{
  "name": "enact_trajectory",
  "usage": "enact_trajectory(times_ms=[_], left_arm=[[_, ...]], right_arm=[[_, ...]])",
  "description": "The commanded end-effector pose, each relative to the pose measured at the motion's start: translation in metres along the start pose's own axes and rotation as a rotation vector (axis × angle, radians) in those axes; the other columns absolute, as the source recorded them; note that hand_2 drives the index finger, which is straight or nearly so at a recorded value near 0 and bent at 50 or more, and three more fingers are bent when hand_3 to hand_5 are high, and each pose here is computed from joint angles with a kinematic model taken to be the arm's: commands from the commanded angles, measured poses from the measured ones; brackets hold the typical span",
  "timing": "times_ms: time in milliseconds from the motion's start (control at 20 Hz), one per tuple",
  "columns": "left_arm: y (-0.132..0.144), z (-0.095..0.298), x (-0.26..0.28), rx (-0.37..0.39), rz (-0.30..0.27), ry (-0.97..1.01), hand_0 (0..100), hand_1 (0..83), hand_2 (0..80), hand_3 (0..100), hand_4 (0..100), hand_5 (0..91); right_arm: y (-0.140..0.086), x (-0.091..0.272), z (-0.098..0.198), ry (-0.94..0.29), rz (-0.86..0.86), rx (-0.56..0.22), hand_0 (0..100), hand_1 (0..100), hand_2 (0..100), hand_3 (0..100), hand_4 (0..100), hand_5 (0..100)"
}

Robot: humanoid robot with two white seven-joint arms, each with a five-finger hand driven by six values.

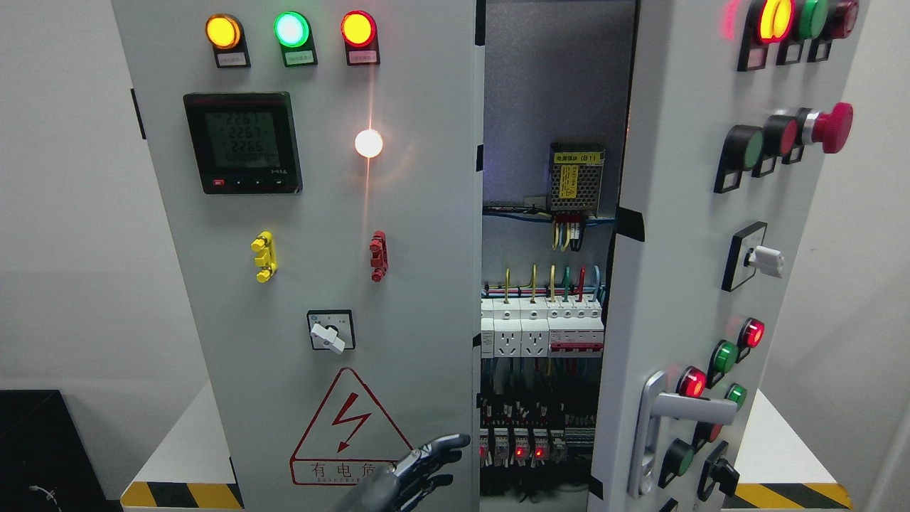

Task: Open door with both hands
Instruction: 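Raise the left hand into the door gap, fingers toward the door edge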

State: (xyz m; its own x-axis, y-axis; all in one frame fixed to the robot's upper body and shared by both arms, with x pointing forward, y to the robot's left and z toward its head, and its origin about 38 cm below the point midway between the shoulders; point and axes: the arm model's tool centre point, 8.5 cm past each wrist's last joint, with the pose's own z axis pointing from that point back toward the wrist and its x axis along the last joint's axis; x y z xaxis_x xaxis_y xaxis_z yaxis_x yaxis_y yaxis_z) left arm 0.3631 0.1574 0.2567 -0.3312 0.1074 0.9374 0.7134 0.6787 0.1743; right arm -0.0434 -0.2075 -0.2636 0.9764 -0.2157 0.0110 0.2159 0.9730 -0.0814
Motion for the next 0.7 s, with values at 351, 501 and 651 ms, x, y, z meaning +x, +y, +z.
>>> enact_trajectory(times_ms=[351,501,651], left_arm=[[-0.006,-0.067,0.108,-0.214,0.062,-0.156,0,0.0,0.0,0,0,0.0],[-0.009,-0.078,0.123,-0.251,0.092,-0.146,0,0.0,0.0,0,0,0.0],[-0.007,-0.087,0.141,-0.282,0.133,-0.148,0,0.0,0.0,0,0,0.0]], right_arm=[[0.0,0.001,0.0,-0.001,0.003,0.0,19,0,0,0,0,0],[0.0,0.0,0.0,0.001,0.003,0.0,19,0,0,0,0,0],[0.0,0.0,0.0,-0.001,0.003,0.0,19,0,0,0,0,0]])
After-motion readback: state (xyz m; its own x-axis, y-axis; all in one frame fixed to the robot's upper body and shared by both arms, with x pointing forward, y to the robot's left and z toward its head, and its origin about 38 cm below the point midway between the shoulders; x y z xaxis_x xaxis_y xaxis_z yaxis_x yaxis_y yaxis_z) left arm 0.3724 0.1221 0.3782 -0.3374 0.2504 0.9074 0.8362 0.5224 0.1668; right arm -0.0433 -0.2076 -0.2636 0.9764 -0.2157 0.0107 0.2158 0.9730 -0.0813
